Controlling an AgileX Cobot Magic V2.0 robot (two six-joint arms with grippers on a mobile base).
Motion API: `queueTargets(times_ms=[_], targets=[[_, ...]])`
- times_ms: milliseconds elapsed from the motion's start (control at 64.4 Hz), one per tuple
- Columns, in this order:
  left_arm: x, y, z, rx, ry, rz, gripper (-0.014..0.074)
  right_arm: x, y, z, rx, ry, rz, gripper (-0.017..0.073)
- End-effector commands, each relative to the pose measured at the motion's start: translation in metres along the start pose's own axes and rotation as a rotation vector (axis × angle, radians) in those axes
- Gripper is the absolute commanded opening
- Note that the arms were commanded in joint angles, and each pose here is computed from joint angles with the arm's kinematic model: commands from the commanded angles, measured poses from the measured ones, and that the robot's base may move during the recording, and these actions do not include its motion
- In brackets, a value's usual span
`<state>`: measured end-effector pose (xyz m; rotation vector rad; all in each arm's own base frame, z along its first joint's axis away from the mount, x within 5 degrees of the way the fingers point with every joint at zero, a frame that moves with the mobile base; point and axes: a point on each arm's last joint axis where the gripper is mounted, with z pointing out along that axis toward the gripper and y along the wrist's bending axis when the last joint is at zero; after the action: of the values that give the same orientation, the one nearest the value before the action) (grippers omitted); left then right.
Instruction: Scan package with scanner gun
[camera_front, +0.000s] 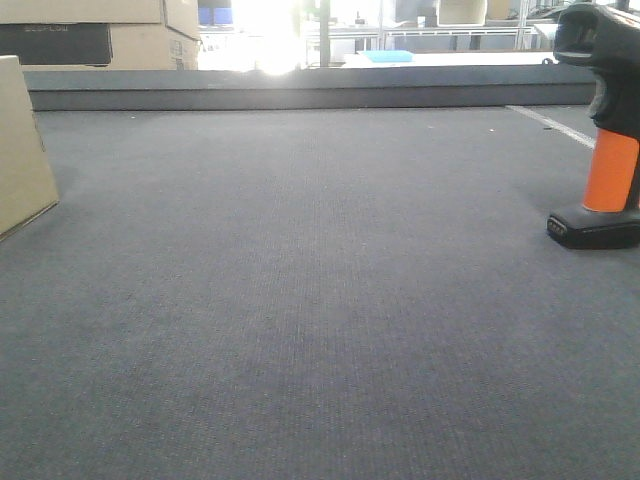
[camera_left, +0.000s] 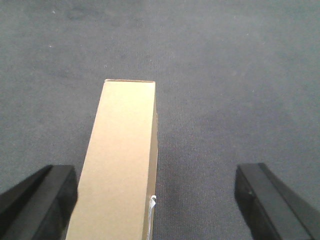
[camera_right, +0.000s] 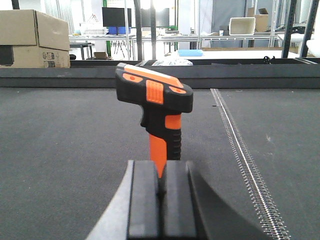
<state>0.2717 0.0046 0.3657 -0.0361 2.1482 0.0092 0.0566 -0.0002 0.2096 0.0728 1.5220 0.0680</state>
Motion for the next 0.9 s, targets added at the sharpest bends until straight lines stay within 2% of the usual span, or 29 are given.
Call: queueTargets(times_ms=[0,93,171,233,357,543,885], targets=[[-0.005,0.005,0.006,-0.016,0.053,-0.010,0.0560,-0.002,0.000,0.000,-0.003,-0.017,-0.009,-0.0169],[-0.006,0.013,0.014,-0.037,0.170,-0.039,0.0560,-0.002,0.000,0.000,-0.003,-0.017,-0.009,-0.0169],[-0.012,0.021,0.019,-0.054,0.174,-0.062,0.0560,-0.002,0.000,0.000,-0.003,-0.017,-0.009,-0.0169],[-0.014,0.024,0.020,-0.060,0.179,-0.054,0.0560,-0.002,0.000,0.000,-0.003,-0.017,-0.009,-0.0169],[-0.006,0.023,0.025,-0.044,0.258,0.004,0.0560,-0.002,0.000,0.000,-0.003,-0.017,-0.009,-0.0169],[0.000,0.023,0.040,-0.034,0.306,-0.003,0.0560,-0.002,0.000,0.000,-0.003,-0.017,-0.009,-0.0169],[0.008,0.033,0.058,-0.053,0.354,-0.016,0.0560,-0.002,0.000,0.000,-0.003,-0.017,-0.009,-0.0169]])
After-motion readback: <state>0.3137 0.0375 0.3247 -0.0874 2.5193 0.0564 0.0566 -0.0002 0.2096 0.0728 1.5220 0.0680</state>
